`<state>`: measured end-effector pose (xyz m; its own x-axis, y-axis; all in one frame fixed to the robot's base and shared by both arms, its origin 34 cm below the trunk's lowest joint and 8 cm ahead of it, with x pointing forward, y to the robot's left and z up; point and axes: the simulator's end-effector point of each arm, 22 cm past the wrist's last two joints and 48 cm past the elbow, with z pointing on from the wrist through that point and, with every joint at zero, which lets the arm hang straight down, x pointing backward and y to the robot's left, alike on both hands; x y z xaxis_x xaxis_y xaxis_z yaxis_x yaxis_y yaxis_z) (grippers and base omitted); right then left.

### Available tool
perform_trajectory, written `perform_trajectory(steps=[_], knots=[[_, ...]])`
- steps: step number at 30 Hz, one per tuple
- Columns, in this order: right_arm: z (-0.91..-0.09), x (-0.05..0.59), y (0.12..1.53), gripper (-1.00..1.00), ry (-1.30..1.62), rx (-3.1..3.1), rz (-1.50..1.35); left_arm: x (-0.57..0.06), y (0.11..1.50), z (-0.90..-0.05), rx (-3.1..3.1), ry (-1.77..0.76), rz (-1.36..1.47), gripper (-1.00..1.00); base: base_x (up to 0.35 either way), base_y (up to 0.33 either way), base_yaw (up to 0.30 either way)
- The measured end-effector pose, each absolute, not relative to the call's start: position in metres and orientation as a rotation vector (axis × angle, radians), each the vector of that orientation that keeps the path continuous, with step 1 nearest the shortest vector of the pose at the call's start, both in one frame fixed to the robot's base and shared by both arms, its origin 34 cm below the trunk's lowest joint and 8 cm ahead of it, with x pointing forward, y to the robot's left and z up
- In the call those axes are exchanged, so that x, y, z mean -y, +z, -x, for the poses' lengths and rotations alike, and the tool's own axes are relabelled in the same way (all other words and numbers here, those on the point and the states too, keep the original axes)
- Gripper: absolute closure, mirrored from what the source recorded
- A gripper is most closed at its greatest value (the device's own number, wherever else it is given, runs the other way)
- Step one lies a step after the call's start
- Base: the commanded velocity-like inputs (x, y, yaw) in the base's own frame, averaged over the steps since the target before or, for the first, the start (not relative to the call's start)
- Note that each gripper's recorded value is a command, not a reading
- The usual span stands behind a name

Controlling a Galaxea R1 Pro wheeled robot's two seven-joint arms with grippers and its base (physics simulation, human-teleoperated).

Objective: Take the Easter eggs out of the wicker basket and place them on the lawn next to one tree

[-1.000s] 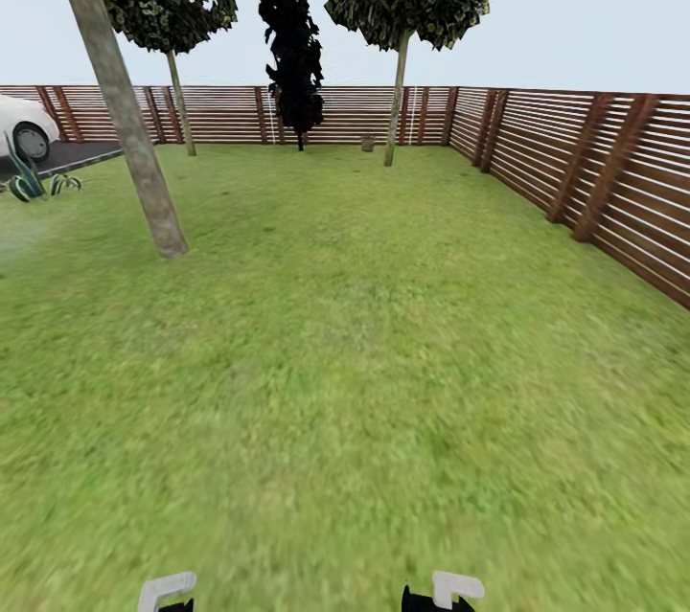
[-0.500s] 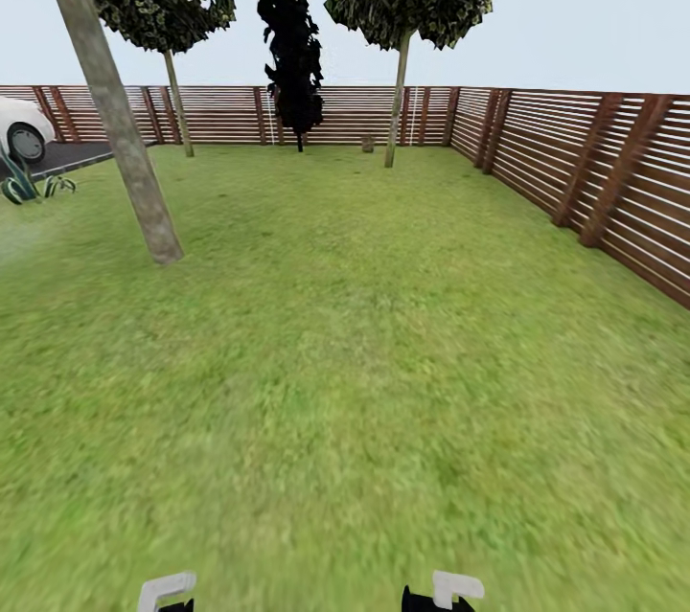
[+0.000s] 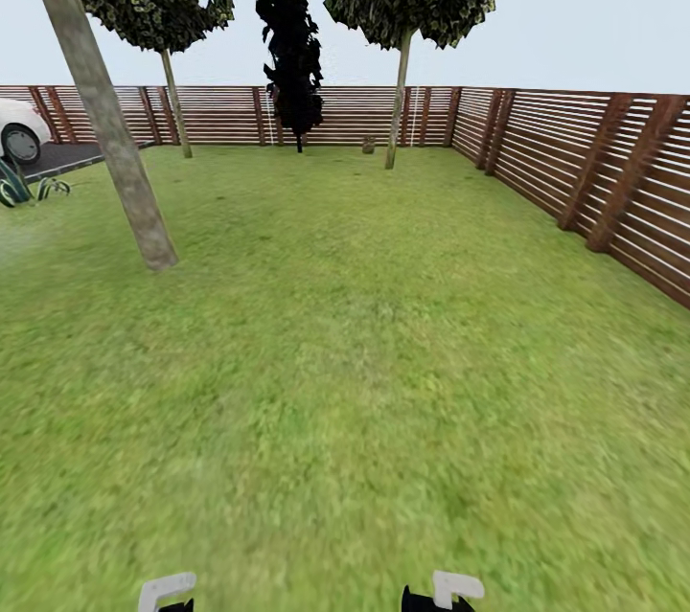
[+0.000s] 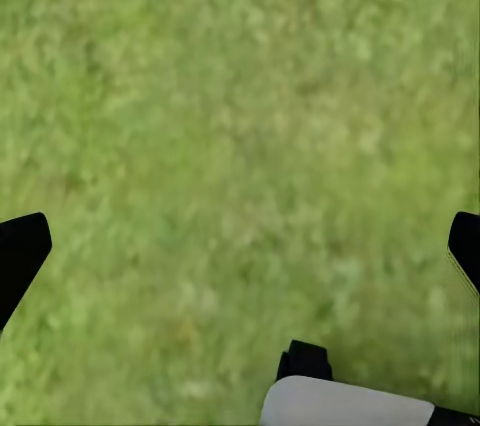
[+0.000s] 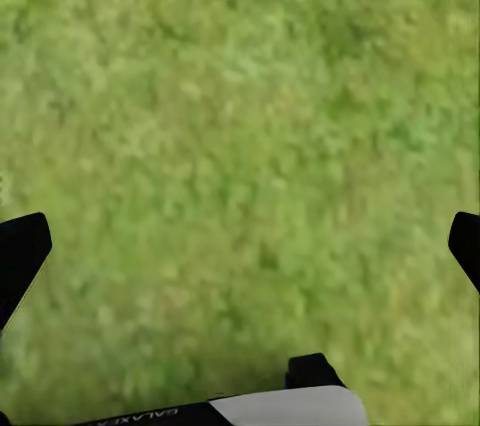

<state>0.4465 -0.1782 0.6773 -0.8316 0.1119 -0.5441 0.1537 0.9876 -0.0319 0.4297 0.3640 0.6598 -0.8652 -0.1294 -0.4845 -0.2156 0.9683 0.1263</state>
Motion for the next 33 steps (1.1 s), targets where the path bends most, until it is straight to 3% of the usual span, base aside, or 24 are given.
perform_trajectory(steps=[33], knots=[[-0.4466, 0.1780, 0.6773, -1.00, -0.099, -2.561, -0.185, -0.3641, 0.6598, -0.4298, -2.627, 0.241, 0.245, -1.00, 0.322, 0.000, 0.000]])
